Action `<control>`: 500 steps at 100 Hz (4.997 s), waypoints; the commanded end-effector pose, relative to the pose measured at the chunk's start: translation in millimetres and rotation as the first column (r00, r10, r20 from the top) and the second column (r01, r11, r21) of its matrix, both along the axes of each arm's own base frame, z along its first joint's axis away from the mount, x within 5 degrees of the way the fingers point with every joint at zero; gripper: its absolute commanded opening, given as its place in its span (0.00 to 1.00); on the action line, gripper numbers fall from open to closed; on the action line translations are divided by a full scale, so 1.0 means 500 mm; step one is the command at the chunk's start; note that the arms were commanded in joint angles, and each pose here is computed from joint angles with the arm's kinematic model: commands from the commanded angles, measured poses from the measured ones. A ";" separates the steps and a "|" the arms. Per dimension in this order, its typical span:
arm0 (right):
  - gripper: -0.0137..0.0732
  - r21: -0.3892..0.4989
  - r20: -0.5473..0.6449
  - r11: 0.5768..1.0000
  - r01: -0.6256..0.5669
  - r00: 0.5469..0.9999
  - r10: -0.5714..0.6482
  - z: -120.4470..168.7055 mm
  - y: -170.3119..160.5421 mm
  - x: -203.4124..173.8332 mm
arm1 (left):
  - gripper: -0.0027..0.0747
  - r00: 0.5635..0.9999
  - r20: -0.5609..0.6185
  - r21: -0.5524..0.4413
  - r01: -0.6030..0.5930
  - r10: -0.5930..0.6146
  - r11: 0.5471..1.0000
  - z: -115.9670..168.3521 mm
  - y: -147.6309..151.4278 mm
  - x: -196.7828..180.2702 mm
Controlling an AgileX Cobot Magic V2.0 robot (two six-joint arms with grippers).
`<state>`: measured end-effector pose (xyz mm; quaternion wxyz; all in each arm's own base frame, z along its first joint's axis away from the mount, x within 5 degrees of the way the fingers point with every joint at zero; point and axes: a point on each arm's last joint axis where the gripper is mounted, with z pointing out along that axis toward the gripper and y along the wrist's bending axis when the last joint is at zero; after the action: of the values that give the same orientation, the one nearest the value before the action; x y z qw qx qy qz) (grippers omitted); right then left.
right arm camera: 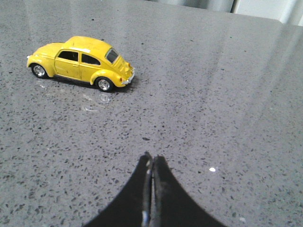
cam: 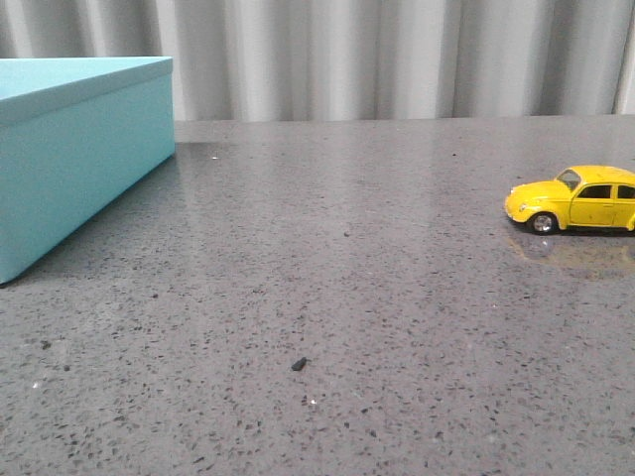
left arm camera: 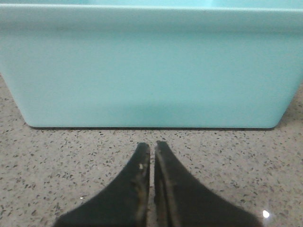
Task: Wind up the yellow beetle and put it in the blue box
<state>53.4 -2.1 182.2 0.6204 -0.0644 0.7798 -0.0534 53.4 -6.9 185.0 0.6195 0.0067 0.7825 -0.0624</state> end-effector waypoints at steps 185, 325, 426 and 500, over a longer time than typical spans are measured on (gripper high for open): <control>0.10 0.247 -0.340 0.967 -0.064 0.928 0.149 0.368 0.042 0.078 | 0.01 0.994 0.089 -0.197 0.077 -0.060 0.977 0.269 -0.020 0.028; 0.10 0.180 -0.755 0.984 -0.013 0.640 0.146 0.293 0.113 0.482 | 0.01 0.986 -0.066 -0.161 0.141 -0.153 0.977 0.231 -0.033 0.022; 0.10 0.191 -0.812 0.982 0.006 0.563 0.154 0.237 0.122 0.514 | 0.01 0.986 -0.064 -0.161 0.141 -0.153 0.977 0.231 -0.033 0.022; 0.10 -0.075 -0.866 0.993 0.091 0.487 -0.110 0.227 0.015 0.503 | 0.01 0.986 -0.064 -0.161 0.141 -0.153 0.977 0.231 -0.033 0.022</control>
<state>306.2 12.2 286.6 0.1202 -0.0478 0.9907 -0.0411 60.7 -23.3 288.0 0.5534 0.0199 0.8167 -0.1626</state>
